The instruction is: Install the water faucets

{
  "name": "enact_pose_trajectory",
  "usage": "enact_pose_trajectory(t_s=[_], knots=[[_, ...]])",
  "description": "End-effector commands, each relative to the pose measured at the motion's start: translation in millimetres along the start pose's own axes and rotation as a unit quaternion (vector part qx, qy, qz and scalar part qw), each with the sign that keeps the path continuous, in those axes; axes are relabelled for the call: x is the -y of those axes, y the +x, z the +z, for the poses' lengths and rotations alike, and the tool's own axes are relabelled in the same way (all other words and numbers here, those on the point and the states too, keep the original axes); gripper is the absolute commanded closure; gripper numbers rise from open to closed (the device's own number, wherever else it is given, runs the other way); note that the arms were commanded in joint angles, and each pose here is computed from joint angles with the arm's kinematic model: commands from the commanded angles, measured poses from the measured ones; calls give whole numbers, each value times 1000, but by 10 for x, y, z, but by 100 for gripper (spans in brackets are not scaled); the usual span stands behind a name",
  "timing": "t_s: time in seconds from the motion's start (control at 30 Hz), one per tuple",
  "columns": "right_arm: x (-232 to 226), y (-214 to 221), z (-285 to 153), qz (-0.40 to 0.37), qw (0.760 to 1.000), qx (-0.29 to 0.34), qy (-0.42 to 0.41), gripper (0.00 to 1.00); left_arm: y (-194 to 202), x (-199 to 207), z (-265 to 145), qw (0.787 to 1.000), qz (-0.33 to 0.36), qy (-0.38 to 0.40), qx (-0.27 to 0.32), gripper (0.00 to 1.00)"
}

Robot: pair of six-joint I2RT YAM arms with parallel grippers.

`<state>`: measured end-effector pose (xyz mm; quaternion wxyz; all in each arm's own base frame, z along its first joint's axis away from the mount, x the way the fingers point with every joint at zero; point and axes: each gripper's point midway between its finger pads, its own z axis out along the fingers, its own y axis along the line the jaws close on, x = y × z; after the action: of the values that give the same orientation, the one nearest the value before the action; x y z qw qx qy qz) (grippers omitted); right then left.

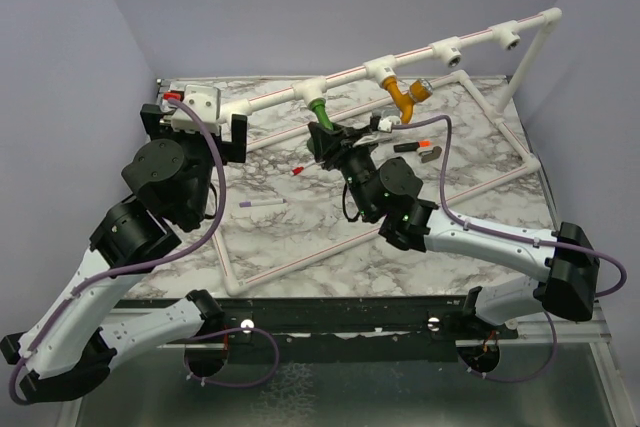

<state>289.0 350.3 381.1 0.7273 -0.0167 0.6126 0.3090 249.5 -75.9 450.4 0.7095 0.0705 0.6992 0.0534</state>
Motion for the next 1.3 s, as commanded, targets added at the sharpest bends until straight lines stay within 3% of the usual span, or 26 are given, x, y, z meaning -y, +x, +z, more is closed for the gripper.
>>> enact_pose_trajectory(t_s=[0.0,0.23,0.37,0.57,0.73,0.93,1.1,1.27], knots=[[-183,-228,-40,217,976,31,-7,99,-42,-10,-52,1000,-8,10,10,1],[-148,-272,-33,388,921,27,22,99,-54,-24,-87,1000,-15,16,16,1],[-66,-188,-33,503,864,18,26,100,-68,-35,-109,999,-19,20,19,1],[-140,-170,-34,570,821,-4,4,99,-76,-42,-121,999,-20,21,21,1],[-157,-215,-32,556,831,-7,4,98,-78,-38,-119,999,-21,22,21,1],[-127,-248,-69,495,869,-15,9,50,-70,-39,-104,1000,-19,17,18,1],[-123,-302,-123,459,888,-25,6,28,-85,-32,-84,1000,-18,14,16,1],[0,-335,-238,426,904,-28,21,17,-68,-16,-58,1000,-14,10,12,1]])
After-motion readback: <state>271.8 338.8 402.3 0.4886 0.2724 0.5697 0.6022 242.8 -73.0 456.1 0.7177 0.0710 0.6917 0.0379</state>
